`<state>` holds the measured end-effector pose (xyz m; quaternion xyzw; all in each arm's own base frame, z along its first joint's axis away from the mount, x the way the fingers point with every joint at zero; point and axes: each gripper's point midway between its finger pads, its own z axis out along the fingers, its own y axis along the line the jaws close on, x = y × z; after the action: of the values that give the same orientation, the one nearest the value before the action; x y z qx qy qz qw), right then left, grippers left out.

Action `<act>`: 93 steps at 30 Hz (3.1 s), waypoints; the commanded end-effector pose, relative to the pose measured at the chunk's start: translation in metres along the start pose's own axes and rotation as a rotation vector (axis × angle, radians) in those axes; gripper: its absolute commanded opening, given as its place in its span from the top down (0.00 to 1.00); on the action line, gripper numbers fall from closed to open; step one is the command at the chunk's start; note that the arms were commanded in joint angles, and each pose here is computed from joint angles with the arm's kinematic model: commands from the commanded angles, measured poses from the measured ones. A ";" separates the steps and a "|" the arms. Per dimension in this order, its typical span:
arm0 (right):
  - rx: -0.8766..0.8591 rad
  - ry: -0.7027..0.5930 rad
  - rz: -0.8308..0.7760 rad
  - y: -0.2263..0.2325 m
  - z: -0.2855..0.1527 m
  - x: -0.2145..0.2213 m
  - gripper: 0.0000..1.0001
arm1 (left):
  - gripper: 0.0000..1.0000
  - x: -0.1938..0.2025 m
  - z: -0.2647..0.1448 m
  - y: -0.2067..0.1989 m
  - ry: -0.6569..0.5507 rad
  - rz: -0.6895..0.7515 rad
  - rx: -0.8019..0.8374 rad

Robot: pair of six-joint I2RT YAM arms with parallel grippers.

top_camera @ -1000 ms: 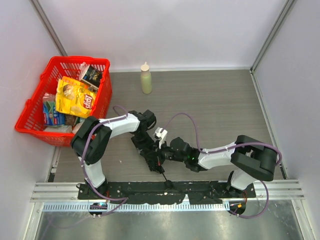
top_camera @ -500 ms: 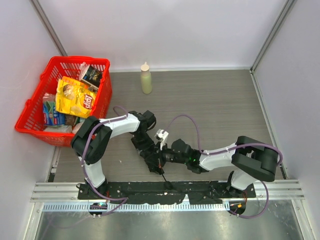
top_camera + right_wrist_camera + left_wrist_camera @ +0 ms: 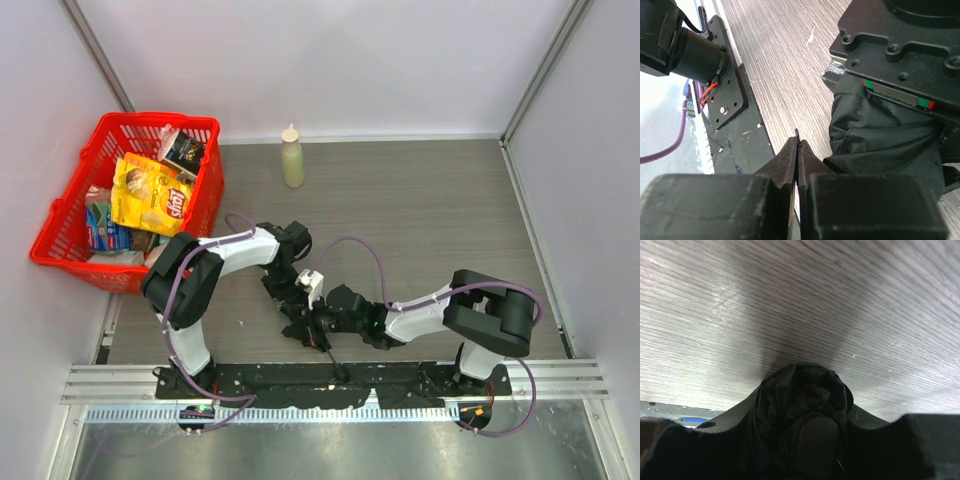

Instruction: Put away the umbrella

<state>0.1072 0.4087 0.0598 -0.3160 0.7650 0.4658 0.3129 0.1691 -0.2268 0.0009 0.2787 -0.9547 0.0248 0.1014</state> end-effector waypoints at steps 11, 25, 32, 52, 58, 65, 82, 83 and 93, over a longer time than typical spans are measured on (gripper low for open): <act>0.303 0.192 0.057 -0.070 -0.026 0.065 0.72 | 1.00 -0.045 0.050 0.019 -0.203 -0.022 -0.127; 0.414 0.156 0.106 -0.093 -0.036 0.064 0.64 | 1.00 -0.047 0.043 0.020 -0.225 -0.016 -0.110; 0.507 0.160 0.105 -0.111 -0.038 0.068 0.65 | 1.00 -0.046 0.043 0.019 -0.221 -0.016 -0.102; 0.430 0.182 0.194 -0.114 -0.035 0.091 0.62 | 1.00 -0.050 0.037 0.015 -0.242 -0.008 -0.082; 0.399 0.187 0.221 -0.113 -0.036 0.092 0.59 | 1.00 -0.051 0.036 0.014 -0.245 -0.006 -0.075; 0.369 0.170 0.235 -0.109 -0.037 0.088 0.55 | 1.00 -0.051 0.035 0.014 -0.247 -0.007 -0.067; 0.848 0.209 -0.088 -0.150 -0.071 0.076 0.99 | 1.00 -0.040 0.030 0.025 -0.121 -0.001 -0.138; 0.878 0.205 -0.120 -0.150 -0.075 0.075 0.99 | 1.00 -0.042 0.028 0.028 -0.125 0.014 -0.159; 1.031 0.157 -0.401 -0.129 -0.085 0.049 0.99 | 1.00 -0.052 0.017 0.050 -0.143 0.079 -0.292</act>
<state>0.1469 0.3937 0.0476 -0.1897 0.8363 0.2378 0.4561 0.1861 -0.2304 0.0098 0.2651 -0.9563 0.0232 0.1214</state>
